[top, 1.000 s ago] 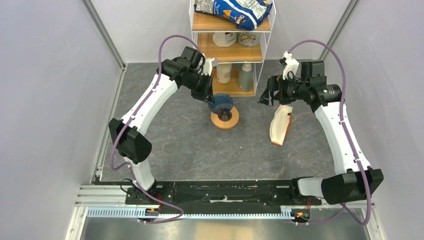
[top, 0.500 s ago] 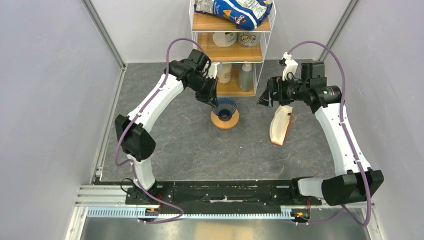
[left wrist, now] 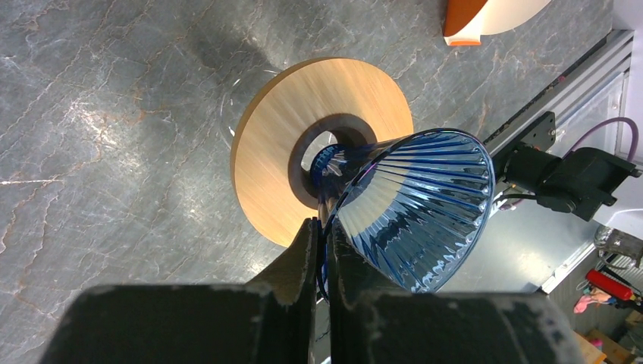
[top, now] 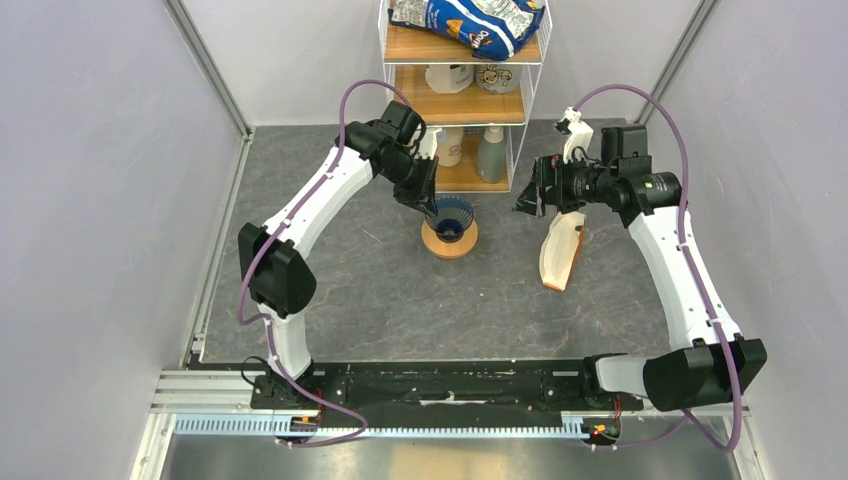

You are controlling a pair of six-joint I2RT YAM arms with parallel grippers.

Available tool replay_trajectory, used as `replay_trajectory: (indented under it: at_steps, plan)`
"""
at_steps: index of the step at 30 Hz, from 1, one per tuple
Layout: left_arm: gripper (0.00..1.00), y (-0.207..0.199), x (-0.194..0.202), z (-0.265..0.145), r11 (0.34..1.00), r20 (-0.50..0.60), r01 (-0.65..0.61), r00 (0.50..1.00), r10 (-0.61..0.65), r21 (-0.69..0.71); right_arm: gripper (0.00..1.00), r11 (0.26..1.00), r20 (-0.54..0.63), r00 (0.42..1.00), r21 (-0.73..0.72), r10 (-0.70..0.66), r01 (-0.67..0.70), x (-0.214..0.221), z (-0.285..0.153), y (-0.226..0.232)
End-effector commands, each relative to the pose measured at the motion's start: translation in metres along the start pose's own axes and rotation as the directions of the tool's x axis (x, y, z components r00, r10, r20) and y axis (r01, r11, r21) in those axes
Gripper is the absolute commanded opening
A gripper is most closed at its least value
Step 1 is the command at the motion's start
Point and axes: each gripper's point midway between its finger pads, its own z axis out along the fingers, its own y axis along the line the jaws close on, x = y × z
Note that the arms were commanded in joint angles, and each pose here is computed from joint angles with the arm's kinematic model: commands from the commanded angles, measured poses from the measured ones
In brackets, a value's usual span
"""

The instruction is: Place the coffee filter in the dripper

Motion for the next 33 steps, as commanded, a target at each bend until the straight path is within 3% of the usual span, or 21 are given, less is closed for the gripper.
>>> replay_trajectory:
  at_steps: [1,5,10,14,18,23,26,28,33]
  plan:
    - [0.12,-0.010,-0.012,-0.005,1.000,0.042,-0.010,0.999,0.009,0.017,0.97,1.000,0.024,0.999,-0.018,-0.021,0.022,-0.006,0.000,0.002]
    - [0.22,-0.011,-0.011,-0.005,1.000,0.041,-0.009,0.999,0.008,0.018,0.97,1.000,0.022,1.000,-0.024,-0.019,0.019,-0.006,0.001,0.003]
    - [0.42,-0.010,-0.012,-0.011,1.000,0.060,-0.011,0.998,0.011,0.000,0.97,0.999,0.023,1.000,-0.035,-0.021,0.022,-0.007,0.001,0.005]
    - [0.67,-0.012,-0.019,-0.035,1.000,0.117,0.002,0.993,-0.005,0.025,0.97,0.999,0.029,1.000,-0.038,-0.007,0.008,-0.009,0.001,0.005]
    - [0.90,-0.004,-0.037,-0.077,0.998,0.250,0.021,0.968,-0.036,0.064,0.97,0.999,0.041,0.999,-0.052,0.011,-0.009,-0.014,0.004,0.007]
    - [0.93,0.010,-0.051,-0.122,0.993,0.415,0.018,0.907,-0.066,0.119,0.97,0.991,0.019,1.000,-0.131,0.012,-0.009,-0.014,0.009,0.016]
    - [0.94,-0.007,-0.043,-0.129,0.931,0.371,0.002,0.917,-0.148,0.365,0.97,0.978,-0.013,0.996,-0.189,0.084,-0.085,-0.013,0.017,0.022]
    - [0.94,-0.004,-0.035,-0.116,0.914,0.320,0.072,0.924,-0.212,0.399,0.97,0.964,-0.041,0.992,-0.237,0.115,-0.122,-0.012,0.023,0.027]
    - [0.74,0.006,-0.023,-0.082,0.909,0.290,0.125,0.923,-0.254,0.399,0.97,0.949,-0.117,0.977,-0.240,0.181,-0.204,-0.001,0.043,0.022]
